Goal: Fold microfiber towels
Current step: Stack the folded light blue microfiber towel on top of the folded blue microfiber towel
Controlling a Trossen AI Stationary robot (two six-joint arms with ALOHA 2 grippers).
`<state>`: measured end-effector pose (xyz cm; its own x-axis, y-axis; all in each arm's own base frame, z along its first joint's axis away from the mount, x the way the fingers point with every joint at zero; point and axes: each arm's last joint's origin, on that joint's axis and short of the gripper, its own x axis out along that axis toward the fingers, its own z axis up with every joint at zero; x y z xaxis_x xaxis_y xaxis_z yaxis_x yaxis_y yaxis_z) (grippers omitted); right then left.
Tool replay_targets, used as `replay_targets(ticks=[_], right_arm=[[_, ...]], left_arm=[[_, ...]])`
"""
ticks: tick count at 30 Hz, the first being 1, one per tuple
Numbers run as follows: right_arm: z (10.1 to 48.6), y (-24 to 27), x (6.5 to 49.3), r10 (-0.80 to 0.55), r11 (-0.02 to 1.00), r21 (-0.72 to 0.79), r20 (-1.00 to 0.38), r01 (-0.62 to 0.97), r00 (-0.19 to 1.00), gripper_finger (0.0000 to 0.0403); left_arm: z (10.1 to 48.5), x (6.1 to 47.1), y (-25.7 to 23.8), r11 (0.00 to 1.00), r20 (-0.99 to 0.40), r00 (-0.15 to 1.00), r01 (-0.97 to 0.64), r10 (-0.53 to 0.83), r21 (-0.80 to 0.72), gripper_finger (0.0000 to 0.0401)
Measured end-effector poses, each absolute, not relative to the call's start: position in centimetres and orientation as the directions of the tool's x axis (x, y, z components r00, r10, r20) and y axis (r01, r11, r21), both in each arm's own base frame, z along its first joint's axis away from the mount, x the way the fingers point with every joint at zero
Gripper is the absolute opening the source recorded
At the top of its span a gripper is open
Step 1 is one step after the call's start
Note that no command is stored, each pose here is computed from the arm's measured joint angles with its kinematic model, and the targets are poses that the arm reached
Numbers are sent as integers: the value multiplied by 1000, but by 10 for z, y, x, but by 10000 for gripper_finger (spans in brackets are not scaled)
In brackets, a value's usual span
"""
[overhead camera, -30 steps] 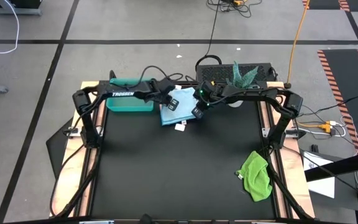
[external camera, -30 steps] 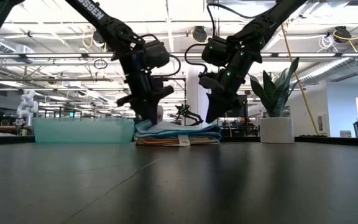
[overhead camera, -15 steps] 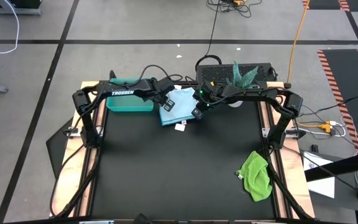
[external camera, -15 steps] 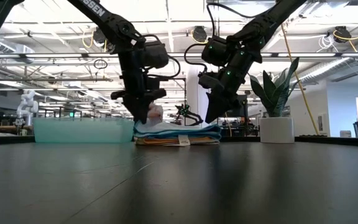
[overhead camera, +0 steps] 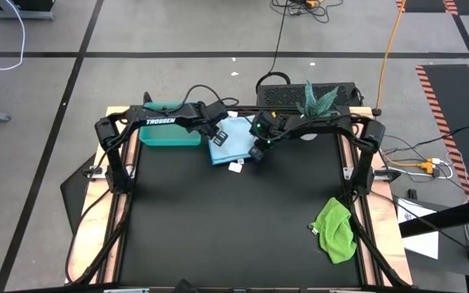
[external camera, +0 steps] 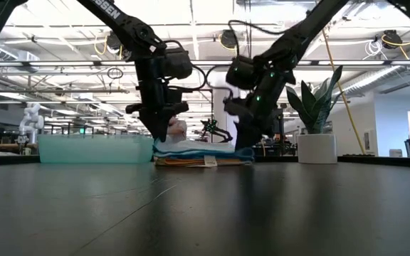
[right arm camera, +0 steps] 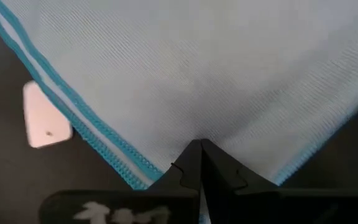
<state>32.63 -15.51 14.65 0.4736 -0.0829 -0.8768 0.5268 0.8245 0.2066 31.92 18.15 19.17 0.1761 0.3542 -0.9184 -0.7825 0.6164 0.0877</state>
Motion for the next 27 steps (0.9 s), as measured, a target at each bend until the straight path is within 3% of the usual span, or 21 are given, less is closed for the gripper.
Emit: replay_targets(ticks=[7,18,22,27], right_arm=[[137,-154,330,-71,841,193,-887,506,456,0],[139,-153,324,-59,849,177,-905,498,422,0],[168,-141,307,-40,850,170,-923,498,383,0],[234,-112,274,-82,808,177,-911,562,404,0]], left_arm=[[200,314,180,618,-921,177,-782,346,82,86],[278,281,166,563,-821,305,-826,483,25,86],[299,277,152,579,-779,379,-815,500,-25,86],[309,290,128,649,-720,488,-758,493,-69,86]])
